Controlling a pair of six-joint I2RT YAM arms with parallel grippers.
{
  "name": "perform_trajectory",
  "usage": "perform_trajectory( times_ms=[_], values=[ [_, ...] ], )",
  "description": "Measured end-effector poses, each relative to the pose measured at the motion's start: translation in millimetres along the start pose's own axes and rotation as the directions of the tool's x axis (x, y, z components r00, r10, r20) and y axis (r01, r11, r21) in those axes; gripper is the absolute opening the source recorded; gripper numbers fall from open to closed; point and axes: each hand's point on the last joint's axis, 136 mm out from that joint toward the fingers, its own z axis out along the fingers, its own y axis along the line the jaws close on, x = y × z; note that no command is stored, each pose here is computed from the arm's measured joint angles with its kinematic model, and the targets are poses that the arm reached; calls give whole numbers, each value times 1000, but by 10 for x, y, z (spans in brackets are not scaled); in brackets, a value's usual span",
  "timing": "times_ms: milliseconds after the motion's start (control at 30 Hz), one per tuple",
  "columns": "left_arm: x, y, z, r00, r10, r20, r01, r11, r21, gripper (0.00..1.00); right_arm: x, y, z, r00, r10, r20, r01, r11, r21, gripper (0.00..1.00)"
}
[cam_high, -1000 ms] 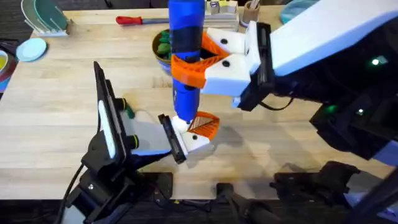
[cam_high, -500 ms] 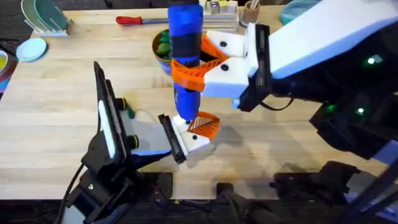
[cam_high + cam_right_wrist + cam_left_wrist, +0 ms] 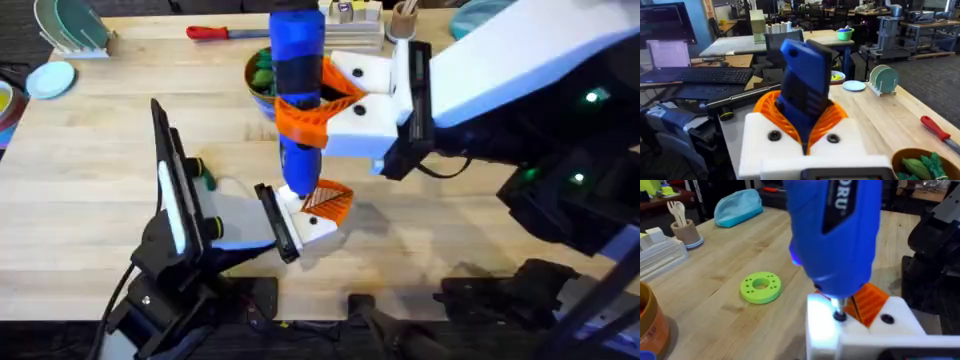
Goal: Pick up the gripper from the table and insert it into the empty holder that is missing its gripper. Then pick up a screw, insert it into the mounting hole, and use the screwdriver to tighten it. Finally, clean up the table by picking up the vegetable and placing it into the bucket.
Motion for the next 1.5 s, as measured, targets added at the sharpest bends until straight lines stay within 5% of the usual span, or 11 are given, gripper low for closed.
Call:
perform_trajectory(
  times_ms=[467,867,1300,1500],
  values=[
    [-1,0,0,1000,1,0,-1,1000,0,8,-77,30,0,999,-18,29,19,1000,-15,20],
    [-2,0,0,1000,1,1,-1,1000,0,8,-504,55,-174,986,-65,152,65,998,3,20],
    [-1,0,0,1000,0,0,0,1000,0,8,-531,195,-221,989,-14,144,25,997,-73,20],
    [-1,0,0,1000,0,0,0,1000,0,8,-345,-108,-401,999,33,43,-35,998,46,20]
  ],
)
